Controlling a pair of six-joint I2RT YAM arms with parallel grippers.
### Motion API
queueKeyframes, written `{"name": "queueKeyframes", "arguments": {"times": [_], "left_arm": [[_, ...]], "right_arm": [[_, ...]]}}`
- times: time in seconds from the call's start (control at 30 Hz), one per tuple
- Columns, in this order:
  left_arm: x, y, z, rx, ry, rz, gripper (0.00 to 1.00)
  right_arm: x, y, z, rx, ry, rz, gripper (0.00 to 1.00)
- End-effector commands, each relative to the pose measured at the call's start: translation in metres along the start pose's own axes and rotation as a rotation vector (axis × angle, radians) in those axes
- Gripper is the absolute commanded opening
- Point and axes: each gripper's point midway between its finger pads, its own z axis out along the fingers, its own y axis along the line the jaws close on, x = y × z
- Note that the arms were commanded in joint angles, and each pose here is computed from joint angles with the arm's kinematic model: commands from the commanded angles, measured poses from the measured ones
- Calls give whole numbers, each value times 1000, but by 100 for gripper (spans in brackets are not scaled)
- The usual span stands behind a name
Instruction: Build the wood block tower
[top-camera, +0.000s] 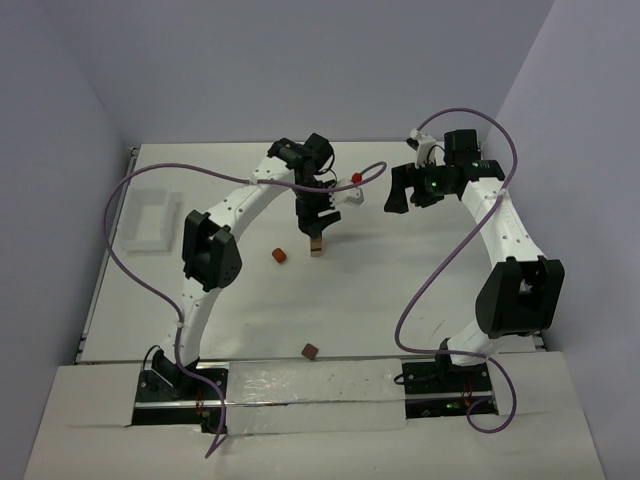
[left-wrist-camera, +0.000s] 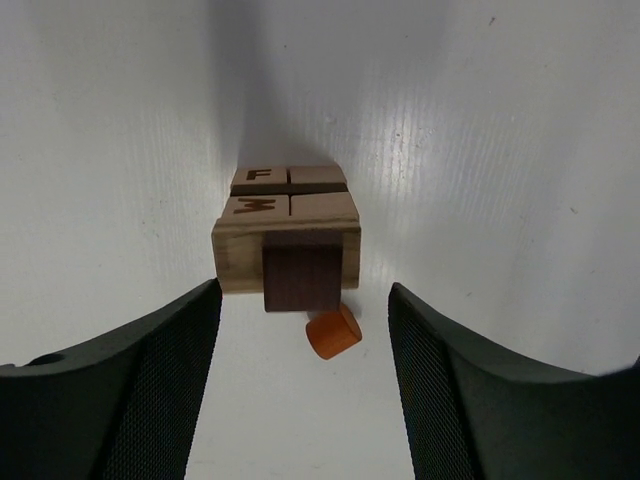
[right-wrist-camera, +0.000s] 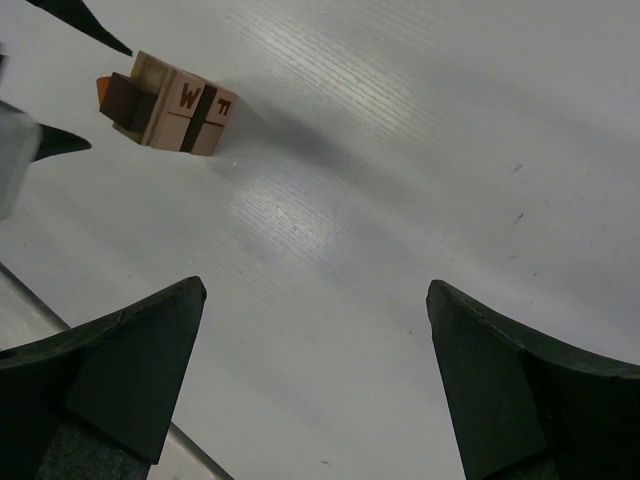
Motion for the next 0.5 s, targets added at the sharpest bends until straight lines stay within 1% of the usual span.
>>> {"name": "queueKeyframes", "arguments": {"times": [0.0, 0.03, 0.13, 0.17, 0.23, 0.27, 0.33, 0.37, 0.47], "left_arm": [[-32, -24, -79, -73, -144, 68, 74], [-38, -31, -101, -103, -186, 80, 75], [-52, -42, -152, -177, -326, 63, 78], [-55, -43, -172, -215, -379, 55, 79], [-56, -44, -213, -282, -500, 41, 87], [-54, -43, -228, -297, -565, -29, 99], [-24, -45, -270, -320, -741, -147, 99], [-11, -40, -283, -350, -800, -217, 99], [31, -21, -299, -475, -885, -427, 99]], "right_arm": [[-16, 5, -9, -21, -41, -32, 100], [-16, 7, -11, -28, -46, -39, 100], [-16, 13, -14, -41, -63, -56, 100], [-16, 16, -16, -51, -68, -65, 100], [-14, 26, -18, -79, -74, -92, 100], [-12, 31, -20, -91, -76, -118, 100], [-3, 58, -13, -147, -48, -194, 97], [4, 69, -9, -161, -26, -234, 95], [35, 101, 9, -194, 78, -349, 92]]}}
